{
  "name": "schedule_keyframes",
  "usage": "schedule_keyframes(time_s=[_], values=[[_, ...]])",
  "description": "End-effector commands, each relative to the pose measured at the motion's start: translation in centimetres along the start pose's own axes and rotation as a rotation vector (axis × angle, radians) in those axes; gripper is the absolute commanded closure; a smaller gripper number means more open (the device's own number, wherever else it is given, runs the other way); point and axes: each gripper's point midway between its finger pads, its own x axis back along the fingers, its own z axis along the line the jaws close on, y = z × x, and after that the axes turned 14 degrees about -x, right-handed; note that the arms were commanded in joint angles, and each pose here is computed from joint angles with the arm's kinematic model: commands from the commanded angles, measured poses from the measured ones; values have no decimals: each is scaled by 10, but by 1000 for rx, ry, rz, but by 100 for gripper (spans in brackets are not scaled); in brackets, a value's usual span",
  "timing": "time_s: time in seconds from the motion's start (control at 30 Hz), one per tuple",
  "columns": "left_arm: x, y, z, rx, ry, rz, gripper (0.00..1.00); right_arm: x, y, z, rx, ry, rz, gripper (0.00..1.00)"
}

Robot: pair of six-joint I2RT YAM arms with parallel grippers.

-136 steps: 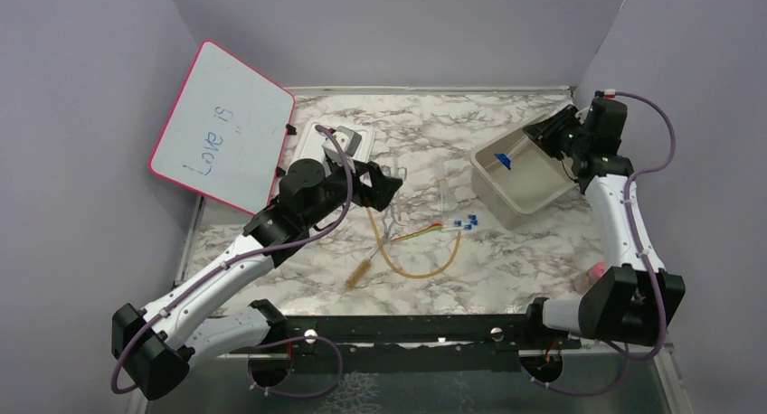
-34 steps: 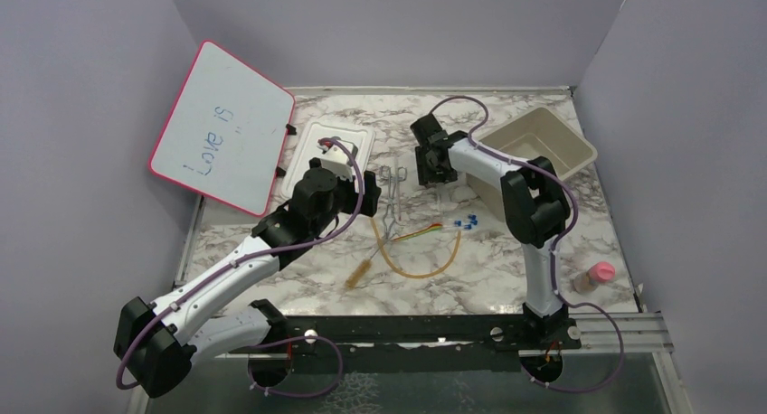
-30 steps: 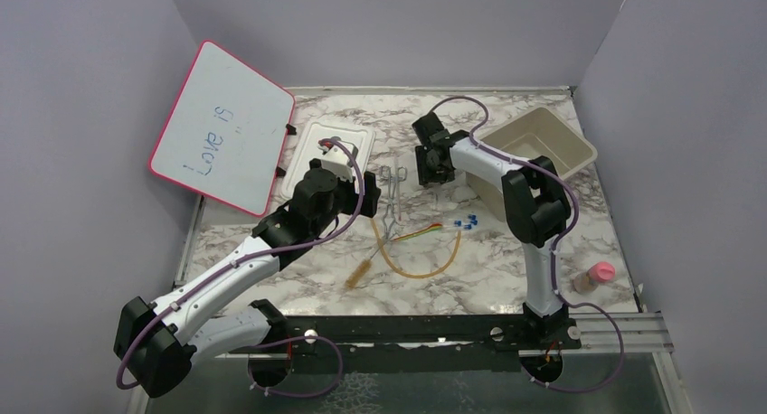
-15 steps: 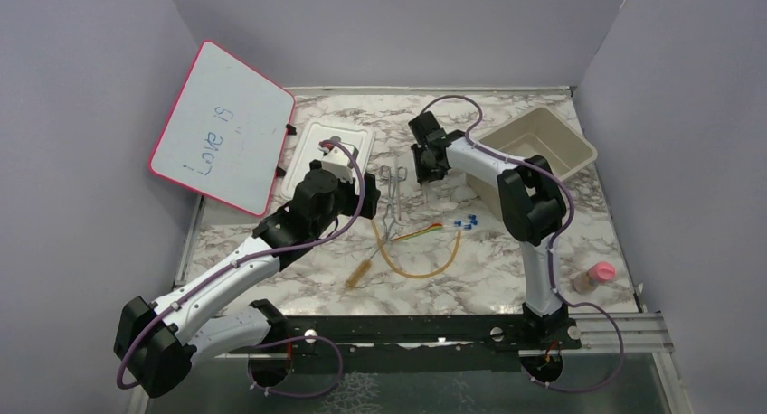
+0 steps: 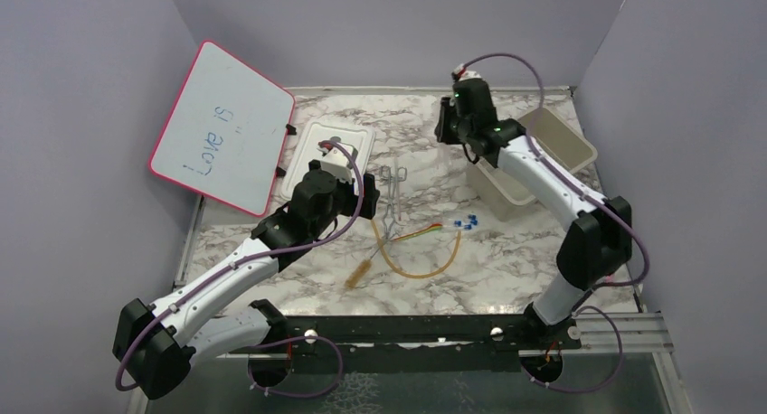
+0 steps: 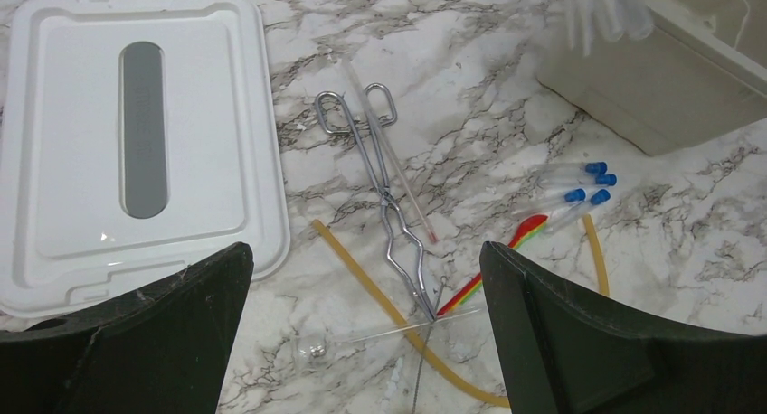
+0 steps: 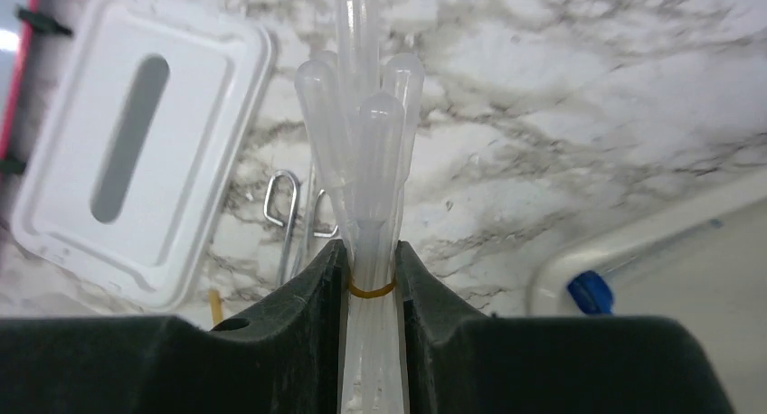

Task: Organize the chemistry lab equipment

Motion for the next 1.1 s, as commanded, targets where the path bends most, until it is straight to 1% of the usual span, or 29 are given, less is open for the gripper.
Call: schedule_keyframes(time_s=[0.0, 0.07, 0.1, 0.2, 0.23, 0.27, 0.4, 0.53, 0.63, 0.77, 0.93, 1.07], values=[[4, 9, 2, 2, -1, -39, 1, 39, 61, -40, -134, -50, -183, 73], [4, 9, 1, 2, -7, -40, 1, 65, 81, -63, -193, -87, -258, 73], [4, 9, 0, 3, -10, -40, 1, 74, 89, -82, -226, -124, -292, 73], [4, 9, -1, 7, -18, -40, 1, 100, 97, -127, -327, -209, -356, 72], [4, 9, -2, 8, -21, -41, 1, 105, 96, -144, -366, -241, -363, 71], [3, 8, -3, 10, -27, -39, 1, 112, 85, -190, -455, -332, -364, 71], [3, 8, -4, 12, -33, -38, 1, 101, 59, -232, -547, -435, -307, 71], [3, 8, -4, 15, -31, -38, 1, 85, 36, -254, -606, -521, -271, 70], [3, 6, -4, 15, -32, -35, 1, 70, 26, -263, -631, -554, -260, 69], [3, 6, -4, 15, -32, -33, 1, 52, 11, -272, -663, -600, -209, 69], [2, 4, -4, 14, -30, -26, 1, 42, -7, -290, -687, -699, -185, 64], [0, 2, -5, 12, -30, -18, 1, 35, -14, -298, -699, -744, -181, 63]])
